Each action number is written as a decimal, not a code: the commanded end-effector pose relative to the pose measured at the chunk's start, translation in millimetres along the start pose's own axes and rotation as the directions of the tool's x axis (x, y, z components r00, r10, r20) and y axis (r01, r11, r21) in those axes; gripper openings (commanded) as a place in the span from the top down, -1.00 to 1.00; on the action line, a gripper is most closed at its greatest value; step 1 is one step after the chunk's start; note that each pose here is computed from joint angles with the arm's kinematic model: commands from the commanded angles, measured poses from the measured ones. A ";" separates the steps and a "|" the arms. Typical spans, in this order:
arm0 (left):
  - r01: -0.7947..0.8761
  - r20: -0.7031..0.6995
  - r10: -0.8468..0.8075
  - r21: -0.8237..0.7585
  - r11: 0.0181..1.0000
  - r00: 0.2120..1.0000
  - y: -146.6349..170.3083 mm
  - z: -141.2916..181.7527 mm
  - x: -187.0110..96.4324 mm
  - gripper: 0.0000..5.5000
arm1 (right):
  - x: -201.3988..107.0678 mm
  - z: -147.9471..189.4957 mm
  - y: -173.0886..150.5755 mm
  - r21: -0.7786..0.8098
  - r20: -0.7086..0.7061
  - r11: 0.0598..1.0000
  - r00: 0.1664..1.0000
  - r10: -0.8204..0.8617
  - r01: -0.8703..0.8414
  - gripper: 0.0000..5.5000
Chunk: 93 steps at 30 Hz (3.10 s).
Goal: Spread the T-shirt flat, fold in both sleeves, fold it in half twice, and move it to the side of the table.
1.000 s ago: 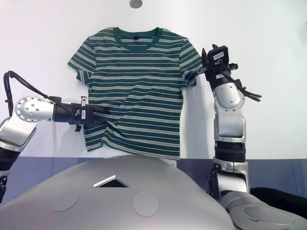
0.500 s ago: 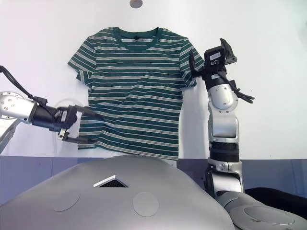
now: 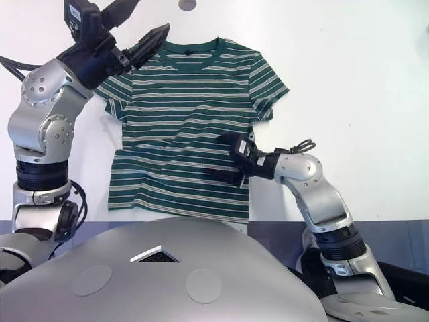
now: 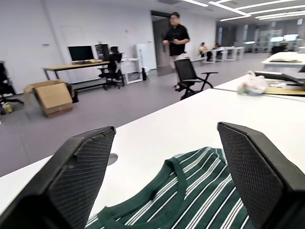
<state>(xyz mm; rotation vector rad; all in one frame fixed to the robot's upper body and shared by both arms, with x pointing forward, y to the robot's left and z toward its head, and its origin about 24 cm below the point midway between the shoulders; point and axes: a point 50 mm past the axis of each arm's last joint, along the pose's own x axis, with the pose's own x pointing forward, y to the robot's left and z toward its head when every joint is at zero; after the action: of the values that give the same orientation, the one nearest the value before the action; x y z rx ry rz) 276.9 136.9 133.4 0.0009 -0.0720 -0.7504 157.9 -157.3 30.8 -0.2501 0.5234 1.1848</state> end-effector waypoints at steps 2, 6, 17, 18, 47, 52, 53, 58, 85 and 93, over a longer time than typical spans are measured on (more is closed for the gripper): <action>-0.165 0.020 0.165 0.044 0.985 0.986 19.0 -0.6 -1.6 -0.43 | -22.0 -16.0 -16.5 -0.146 -0.192 0.989 0.981 -0.025 -0.003 -0.72; -0.426 0.006 0.433 0.182 0.886 0.902 52.8 -1.8 -8.8 -0.43 | -27.4 2.6 -19.4 -0.240 -0.156 0.970 0.988 -0.005 -0.033 -0.72; -0.681 -0.218 0.747 0.311 0.663 0.628 89.3 -43.1 -42.2 -0.43 | -58.1 136.9 -75.8 -0.289 0.429 0.785 0.807 -0.406 0.548 -0.72; -0.677 -0.280 0.741 0.301 0.672 0.611 87.3 -55.1 -44.8 -0.43 | -53.3 133.2 -79.4 -0.233 0.447 0.781 0.777 -0.443 0.580 -0.72; -0.683 -0.699 0.415 -0.144 0.716 0.582 23.5 -131.7 -98.6 0.51 | -9.0 83.1 -61.5 0.034 0.416 0.752 0.675 -0.609 0.658 -0.72; -0.698 -0.679 0.447 -0.138 0.702 0.583 29.6 -129.3 -97.6 0.88 | -7.4 82.0 -61.1 0.029 0.412 0.751 0.677 -0.610 0.660 -0.72; -0.691 -0.670 0.444 -0.144 0.708 0.595 29.9 -127.9 -95.3 0.95 | -7.3 81.8 -61.2 0.029 0.411 0.750 0.676 -0.611 0.661 -0.72; -0.680 -0.583 0.504 -0.117 0.724 0.637 48.0 -109.9 -85.0 0.99 | -7.3 81.5 -62.8 0.033 0.412 0.743 0.669 -0.619 0.668 -0.72; -0.278 -0.512 0.229 -0.019 0.960 0.828 -3.8 -71.2 -11.7 0.99 | 4.3 83.0 -60.6 0.059 0.426 0.745 0.658 -0.620 0.664 -0.72; -0.363 -0.526 0.263 -0.093 0.927 0.809 -9.4 -92.1 13.1 0.99 | 10.4 83.9 -58.5 0.044 0.432 0.763 0.676 -0.597 0.645 -0.72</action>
<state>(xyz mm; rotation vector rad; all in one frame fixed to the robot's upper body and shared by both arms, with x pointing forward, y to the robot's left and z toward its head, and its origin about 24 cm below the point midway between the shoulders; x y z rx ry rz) 281.4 120.1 39.3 0.0165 0.5225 -0.4242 233.5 -134.8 88.8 -0.2157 -0.0164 0.5441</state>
